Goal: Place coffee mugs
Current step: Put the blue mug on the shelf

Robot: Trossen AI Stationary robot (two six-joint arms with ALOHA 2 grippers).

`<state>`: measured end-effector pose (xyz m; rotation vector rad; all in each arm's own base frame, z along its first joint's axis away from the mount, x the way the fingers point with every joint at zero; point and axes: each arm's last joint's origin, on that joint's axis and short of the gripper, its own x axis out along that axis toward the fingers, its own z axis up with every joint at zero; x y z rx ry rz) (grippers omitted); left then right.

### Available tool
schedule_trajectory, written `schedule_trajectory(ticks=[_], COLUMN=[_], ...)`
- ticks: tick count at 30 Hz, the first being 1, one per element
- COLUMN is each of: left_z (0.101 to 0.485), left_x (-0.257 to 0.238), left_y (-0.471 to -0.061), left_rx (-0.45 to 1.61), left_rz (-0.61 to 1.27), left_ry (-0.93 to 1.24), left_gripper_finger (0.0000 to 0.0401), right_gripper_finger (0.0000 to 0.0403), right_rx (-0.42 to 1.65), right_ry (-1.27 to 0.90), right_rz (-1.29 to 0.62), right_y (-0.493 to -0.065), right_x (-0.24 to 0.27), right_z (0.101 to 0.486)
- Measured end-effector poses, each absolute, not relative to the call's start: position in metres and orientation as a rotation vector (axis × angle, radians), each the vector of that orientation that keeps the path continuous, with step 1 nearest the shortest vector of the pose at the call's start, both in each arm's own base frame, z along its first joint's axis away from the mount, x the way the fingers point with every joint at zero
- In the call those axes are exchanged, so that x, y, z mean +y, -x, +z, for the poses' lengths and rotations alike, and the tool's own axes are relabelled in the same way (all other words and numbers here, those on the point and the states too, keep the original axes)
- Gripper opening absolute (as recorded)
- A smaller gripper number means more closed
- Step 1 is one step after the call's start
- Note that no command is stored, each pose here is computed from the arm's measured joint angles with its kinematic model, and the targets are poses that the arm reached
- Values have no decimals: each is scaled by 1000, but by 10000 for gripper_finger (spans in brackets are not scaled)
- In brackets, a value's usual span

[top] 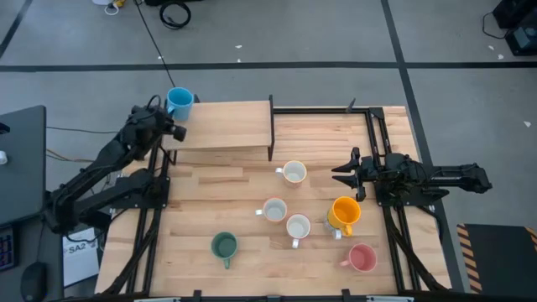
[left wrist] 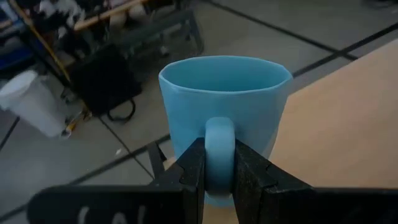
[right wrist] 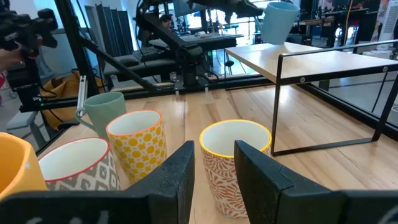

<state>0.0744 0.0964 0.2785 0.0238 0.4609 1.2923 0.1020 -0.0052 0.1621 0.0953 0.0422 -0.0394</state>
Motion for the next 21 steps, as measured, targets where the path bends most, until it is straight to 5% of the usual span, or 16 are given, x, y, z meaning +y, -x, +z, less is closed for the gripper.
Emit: schedule_trajectory(ticks=[21], left_z=[272], left_x=[107], left_y=[-68], left_rx=[519], left_rz=[1328], left_ry=[47], left_gripper_finger=[65], right_gripper_finger=[119], right_rx=[42], right_ry=[-95], right_rz=[-39], right_y=[-102], right_x=[-5], right_z=[162])
